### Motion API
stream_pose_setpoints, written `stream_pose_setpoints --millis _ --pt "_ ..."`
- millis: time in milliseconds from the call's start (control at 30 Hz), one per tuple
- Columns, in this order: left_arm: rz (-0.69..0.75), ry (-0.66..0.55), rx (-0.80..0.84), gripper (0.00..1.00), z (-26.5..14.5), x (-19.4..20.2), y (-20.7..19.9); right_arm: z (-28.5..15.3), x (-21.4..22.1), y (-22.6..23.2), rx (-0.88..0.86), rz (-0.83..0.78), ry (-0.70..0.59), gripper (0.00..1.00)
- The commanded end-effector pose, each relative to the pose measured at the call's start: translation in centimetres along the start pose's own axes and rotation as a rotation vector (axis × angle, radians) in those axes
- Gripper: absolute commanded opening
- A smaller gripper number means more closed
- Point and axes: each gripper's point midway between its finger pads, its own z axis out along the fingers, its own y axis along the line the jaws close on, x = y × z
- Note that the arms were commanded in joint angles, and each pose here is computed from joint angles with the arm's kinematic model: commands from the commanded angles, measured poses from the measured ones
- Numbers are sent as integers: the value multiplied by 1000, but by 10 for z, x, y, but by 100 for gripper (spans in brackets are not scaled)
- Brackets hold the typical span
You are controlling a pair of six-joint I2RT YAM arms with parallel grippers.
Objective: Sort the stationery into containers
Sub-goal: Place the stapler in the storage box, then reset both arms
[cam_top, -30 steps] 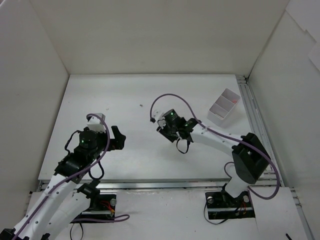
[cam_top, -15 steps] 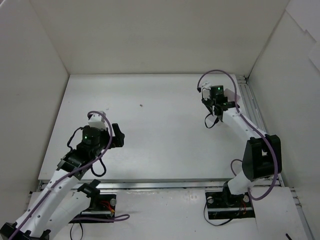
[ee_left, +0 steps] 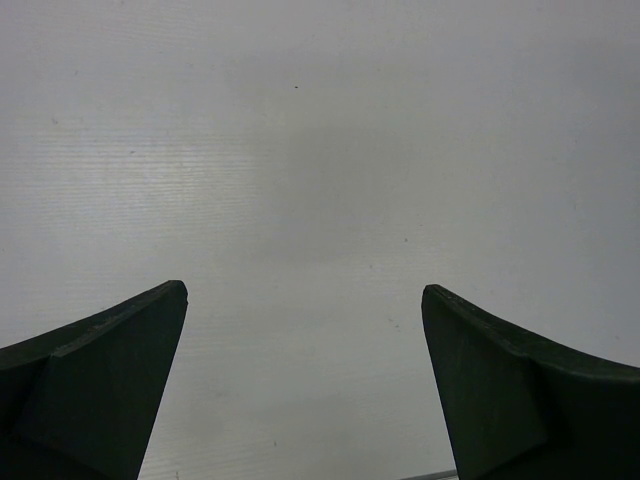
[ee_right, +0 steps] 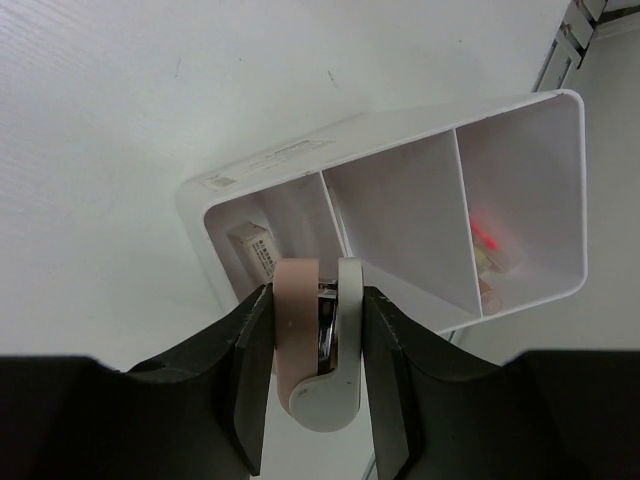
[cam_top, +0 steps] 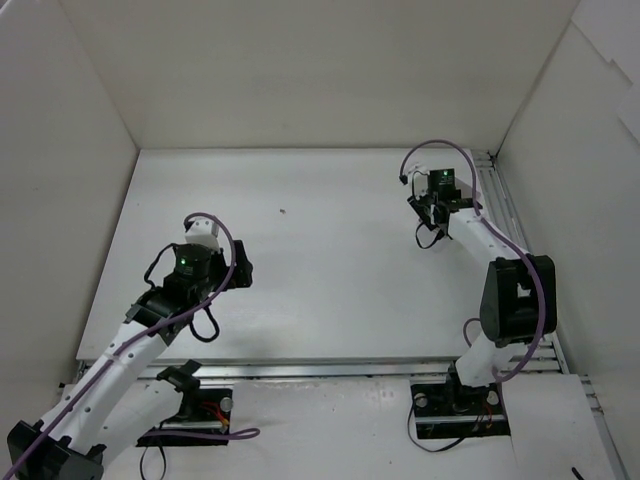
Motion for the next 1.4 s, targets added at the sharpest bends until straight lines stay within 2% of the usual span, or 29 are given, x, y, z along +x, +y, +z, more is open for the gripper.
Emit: stream_pose_setpoints --millis 0,133,233,300,400,500,667,767,933,1100,1200,1367 --pt "-5 -104 44 100 -6 -37 -15 -5 -31 -19 34 0 -94 35" --pt "-6 -107 40 100 -7 -38 -14 3 -26 -19 33 14 -71 44" --pt "-5 -107 37 100 -7 -37 -13 0 -31 -17 22 23 -91 58" --pt "-6 -108 37 100 -7 -37 -13 -6 -34 -17 13 31 -114 60" --pt "-5 -105 46 100 -7 -37 -15 -14 -39 -20 20 46 -137 71" --pt "-5 -109 54 100 -8 -38 -16 -33 -54 -20 0 69 -211 98" --pt "-3 -136 66 100 -15 -42 -16 -94 -93 -17 -46 159 -409 98" --pt "-6 -160 63 100 -21 -45 -14 -124 -110 -2 -128 291 -496 98" --pt "-39 -211 14 100 -44 -61 -3 -155 -118 46 -319 481 -539 98" --pt "-116 -305 -36 100 -67 -67 13 -165 -117 100 -552 724 -573 98" --pt "-145 -325 -35 100 -73 -61 18 -162 -110 124 -620 773 -604 98" --pt "-171 -317 -60 100 -75 -51 26 -155 -91 125 -532 799 -572 98"
